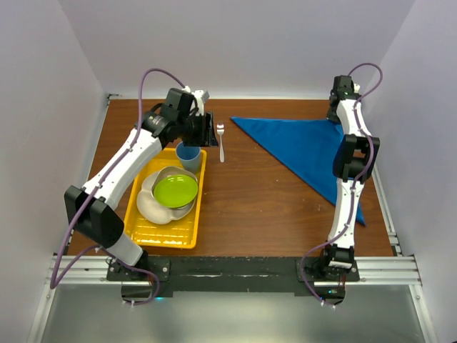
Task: Fold the napkin, place the utensils inside, and roll it up
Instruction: Fold the napkin
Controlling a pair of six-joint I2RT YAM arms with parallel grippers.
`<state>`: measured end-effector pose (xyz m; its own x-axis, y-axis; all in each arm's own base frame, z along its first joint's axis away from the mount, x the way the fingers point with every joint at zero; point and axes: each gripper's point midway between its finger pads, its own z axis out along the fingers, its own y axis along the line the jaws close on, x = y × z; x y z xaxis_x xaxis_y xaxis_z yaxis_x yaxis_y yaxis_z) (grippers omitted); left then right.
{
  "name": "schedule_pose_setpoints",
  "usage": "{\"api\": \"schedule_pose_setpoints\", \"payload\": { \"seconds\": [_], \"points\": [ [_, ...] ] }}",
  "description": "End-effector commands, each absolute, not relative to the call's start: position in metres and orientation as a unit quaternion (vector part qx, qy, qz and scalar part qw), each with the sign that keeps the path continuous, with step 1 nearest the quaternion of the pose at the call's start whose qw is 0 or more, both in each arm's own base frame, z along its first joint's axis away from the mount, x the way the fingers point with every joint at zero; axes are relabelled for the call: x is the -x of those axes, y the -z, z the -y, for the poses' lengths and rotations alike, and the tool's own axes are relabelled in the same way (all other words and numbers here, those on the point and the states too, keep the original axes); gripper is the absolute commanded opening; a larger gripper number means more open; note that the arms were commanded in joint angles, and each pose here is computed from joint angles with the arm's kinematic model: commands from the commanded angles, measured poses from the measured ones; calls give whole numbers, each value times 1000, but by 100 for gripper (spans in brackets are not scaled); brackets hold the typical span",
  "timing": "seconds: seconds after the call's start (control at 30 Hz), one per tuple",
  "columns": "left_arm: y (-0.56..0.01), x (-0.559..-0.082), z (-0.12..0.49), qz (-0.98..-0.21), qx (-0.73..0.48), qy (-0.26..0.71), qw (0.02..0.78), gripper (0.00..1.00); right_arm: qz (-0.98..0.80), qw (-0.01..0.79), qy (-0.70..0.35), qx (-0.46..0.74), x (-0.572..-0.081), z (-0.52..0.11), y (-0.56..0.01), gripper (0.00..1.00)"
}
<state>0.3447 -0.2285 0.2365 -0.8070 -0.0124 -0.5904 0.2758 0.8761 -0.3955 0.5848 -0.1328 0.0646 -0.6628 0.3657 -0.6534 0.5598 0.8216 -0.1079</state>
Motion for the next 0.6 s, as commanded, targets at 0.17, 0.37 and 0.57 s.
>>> {"api": "schedule_pose_setpoints", "payload": {
  "seconds": [0.17,0.37,0.57],
  "points": [
    [-258,-356,230,-908,-69,255,326,55,-877,354,160,-283,-596,150,-85,0],
    [-258,-358,231,-908,-68,256,324,55,-875,357,164,-282,-598,153,-86,0],
    [-258,-359,231,-908,-68,257,324,55,-875,359,164,-282,-600,156,-85,0]
  ]
}}
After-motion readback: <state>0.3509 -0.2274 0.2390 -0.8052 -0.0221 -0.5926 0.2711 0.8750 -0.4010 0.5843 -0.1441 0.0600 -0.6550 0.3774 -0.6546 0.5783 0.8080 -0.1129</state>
